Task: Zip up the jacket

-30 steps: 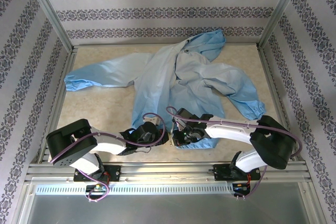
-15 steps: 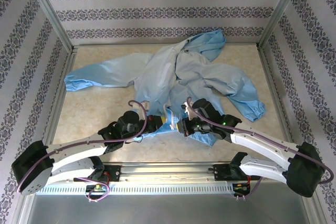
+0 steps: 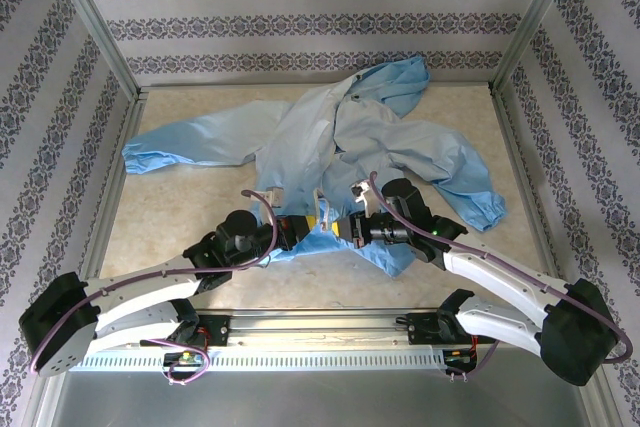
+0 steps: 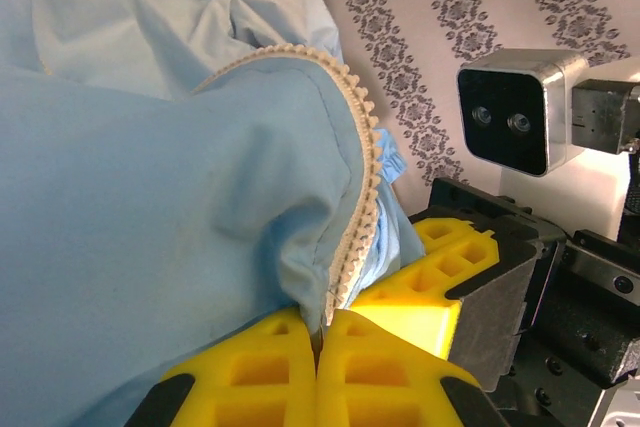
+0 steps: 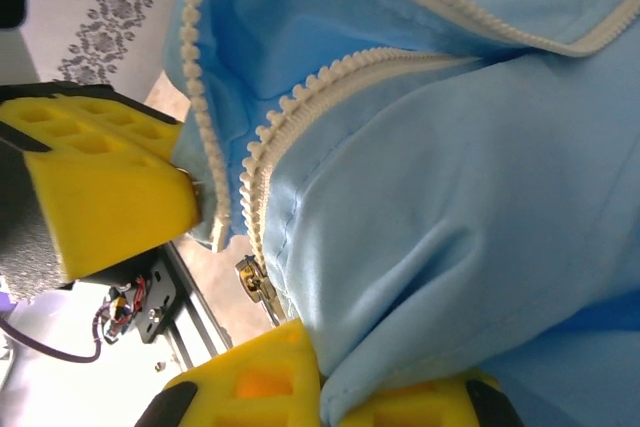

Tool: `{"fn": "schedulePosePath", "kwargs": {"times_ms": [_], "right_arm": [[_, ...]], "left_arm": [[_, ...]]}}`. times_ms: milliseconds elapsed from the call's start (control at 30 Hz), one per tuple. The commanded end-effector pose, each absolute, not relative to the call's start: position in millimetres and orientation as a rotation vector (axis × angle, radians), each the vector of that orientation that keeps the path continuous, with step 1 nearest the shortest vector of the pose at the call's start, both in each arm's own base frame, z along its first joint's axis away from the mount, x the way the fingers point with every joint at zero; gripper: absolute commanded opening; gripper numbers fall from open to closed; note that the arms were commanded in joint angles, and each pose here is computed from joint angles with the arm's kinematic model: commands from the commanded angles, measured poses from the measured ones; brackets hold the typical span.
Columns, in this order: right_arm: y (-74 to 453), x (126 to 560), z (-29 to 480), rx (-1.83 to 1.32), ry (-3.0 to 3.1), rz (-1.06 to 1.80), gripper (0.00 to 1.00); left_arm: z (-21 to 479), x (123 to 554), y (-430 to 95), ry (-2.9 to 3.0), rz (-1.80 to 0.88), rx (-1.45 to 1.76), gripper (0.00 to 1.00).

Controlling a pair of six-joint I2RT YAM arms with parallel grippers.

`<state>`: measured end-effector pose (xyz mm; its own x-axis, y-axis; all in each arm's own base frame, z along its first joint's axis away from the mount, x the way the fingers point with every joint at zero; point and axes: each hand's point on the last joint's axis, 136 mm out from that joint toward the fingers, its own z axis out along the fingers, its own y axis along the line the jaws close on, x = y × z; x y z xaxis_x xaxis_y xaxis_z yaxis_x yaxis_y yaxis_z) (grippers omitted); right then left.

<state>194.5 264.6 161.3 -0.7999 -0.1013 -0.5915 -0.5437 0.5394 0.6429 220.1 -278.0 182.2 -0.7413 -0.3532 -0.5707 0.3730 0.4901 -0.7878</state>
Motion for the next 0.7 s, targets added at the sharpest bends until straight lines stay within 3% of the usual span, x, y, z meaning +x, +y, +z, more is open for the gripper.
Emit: {"fn": "schedulePosePath", "kwargs": {"times_ms": [0,667], "right_arm": [[271,194,176,-0.532,2.211,1.283,0.00],[271,205,181,-0.365,2.197,1.338,0.00]], "left_arm": [[206,228,-277,1.873,-1.323,0.041,0.00],[205,231,-271,1.842,-1.304,0.021,0.00]]}}
